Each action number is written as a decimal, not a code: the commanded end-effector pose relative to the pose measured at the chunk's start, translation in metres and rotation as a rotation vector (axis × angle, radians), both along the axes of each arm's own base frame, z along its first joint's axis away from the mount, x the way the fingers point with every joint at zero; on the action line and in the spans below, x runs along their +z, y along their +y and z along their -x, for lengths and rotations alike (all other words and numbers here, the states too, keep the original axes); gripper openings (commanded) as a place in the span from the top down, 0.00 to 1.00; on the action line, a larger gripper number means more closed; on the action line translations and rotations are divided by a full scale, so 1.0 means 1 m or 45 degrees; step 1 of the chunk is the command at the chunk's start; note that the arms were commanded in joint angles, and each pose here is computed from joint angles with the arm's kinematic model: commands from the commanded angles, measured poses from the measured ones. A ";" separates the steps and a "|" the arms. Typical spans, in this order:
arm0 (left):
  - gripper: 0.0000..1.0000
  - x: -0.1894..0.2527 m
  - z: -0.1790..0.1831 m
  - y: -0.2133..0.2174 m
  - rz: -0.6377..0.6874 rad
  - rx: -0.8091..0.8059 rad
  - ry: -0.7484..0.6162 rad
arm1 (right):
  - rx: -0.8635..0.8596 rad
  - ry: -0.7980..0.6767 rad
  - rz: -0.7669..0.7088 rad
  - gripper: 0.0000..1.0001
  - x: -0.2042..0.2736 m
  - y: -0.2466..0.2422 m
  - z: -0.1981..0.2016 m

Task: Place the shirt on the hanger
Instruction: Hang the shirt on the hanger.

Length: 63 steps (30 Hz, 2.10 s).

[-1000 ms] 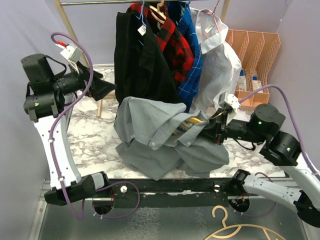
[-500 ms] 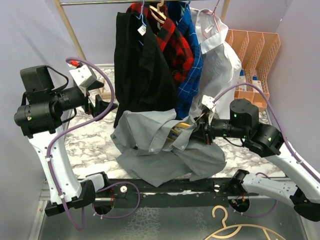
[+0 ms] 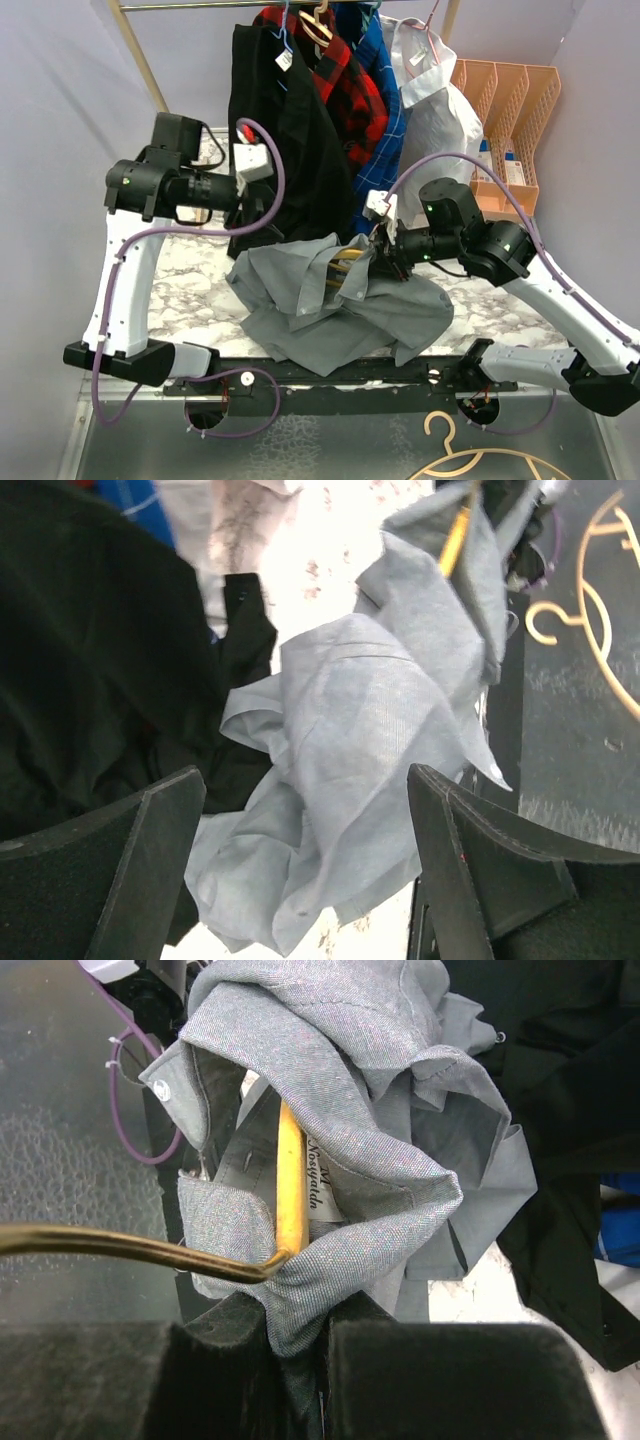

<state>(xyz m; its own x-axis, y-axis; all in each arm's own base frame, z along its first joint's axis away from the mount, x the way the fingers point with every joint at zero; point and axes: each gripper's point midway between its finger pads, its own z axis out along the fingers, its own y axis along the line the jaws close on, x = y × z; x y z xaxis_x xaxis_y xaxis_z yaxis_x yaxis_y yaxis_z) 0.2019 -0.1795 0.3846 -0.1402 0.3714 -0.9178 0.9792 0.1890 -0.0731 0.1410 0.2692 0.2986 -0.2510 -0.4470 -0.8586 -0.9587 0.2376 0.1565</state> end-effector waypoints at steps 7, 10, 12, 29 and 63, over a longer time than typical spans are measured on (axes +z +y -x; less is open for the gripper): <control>0.40 -0.054 0.042 -0.032 -0.269 -0.215 0.088 | 0.090 -0.074 -0.068 0.99 0.020 0.014 -0.003; 0.37 -0.063 0.042 -0.032 -0.330 -0.228 0.066 | 0.106 -0.065 -0.088 0.99 0.022 0.015 0.000; 0.35 -0.070 0.039 -0.030 -0.365 -0.226 0.060 | 0.119 -0.062 -0.106 0.99 0.024 0.016 0.003; 1.00 -0.061 0.020 -0.039 -0.347 -0.186 -0.014 | 0.270 0.024 -0.169 0.83 0.030 0.020 0.028; 1.00 0.048 0.015 0.015 -0.404 0.052 -0.687 | -0.298 -0.226 0.110 0.53 0.018 -0.082 0.007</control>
